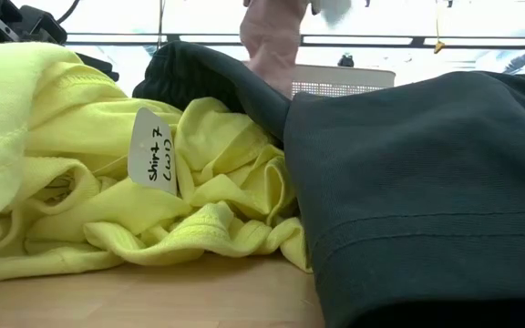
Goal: Sort clothes
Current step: Put the maroon shirt into the white bin, then put the pink sock into the white bin, then put the blue checkered shirt into the white bin
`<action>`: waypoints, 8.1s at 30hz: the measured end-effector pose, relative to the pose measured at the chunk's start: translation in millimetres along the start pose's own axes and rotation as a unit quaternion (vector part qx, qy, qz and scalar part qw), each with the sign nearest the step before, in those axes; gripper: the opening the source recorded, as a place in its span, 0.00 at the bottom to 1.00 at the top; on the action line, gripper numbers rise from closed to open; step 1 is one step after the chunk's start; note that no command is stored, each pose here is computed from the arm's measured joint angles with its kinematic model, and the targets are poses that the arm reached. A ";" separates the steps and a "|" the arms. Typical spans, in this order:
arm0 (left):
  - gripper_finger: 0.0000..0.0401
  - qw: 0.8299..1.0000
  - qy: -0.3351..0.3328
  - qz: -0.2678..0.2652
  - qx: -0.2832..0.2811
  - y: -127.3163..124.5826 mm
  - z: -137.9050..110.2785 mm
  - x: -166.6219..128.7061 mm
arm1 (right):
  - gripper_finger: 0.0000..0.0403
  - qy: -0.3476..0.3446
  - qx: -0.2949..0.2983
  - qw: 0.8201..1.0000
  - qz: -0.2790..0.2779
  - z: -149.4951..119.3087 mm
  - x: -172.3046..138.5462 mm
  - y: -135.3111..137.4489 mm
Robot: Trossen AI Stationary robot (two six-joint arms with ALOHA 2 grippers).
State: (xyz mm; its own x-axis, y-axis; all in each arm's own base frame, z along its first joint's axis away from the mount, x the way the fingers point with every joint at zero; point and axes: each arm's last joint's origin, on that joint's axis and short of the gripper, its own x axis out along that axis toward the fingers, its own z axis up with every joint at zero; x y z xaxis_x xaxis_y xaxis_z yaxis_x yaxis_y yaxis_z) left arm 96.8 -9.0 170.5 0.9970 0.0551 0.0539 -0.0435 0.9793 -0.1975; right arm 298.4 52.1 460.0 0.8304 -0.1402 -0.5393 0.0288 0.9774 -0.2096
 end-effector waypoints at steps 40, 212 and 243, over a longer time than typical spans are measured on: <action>0.22 1.000 0.000 0.000 0.000 0.0 0.1 0.0 | 0.04 0.002 0.113 0.985 -0.134 -20.2 45.2 -146.7; 0.52 0.892 0.336 0.300 -0.039 -72.9 78.7 56.9 | 0.54 0.061 0.128 0.978 -0.156 -24.8 51.0 -117.3; 0.01 0.864 0.399 0.294 -0.093 -35.5 70.6 67.5 | 0.65 0.206 0.179 0.951 -0.143 -46.7 -3.3 0.7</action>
State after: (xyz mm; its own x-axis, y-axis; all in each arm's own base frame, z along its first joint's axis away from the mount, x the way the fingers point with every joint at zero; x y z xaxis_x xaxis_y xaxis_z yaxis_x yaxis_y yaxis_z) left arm 161.2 -26.3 250.3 0.5357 0.3073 -0.7865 -0.6198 0.7757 -0.1191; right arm 269.7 45.9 423.5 0.4735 -0.3865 -0.7915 0.4691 0.8712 -0.1449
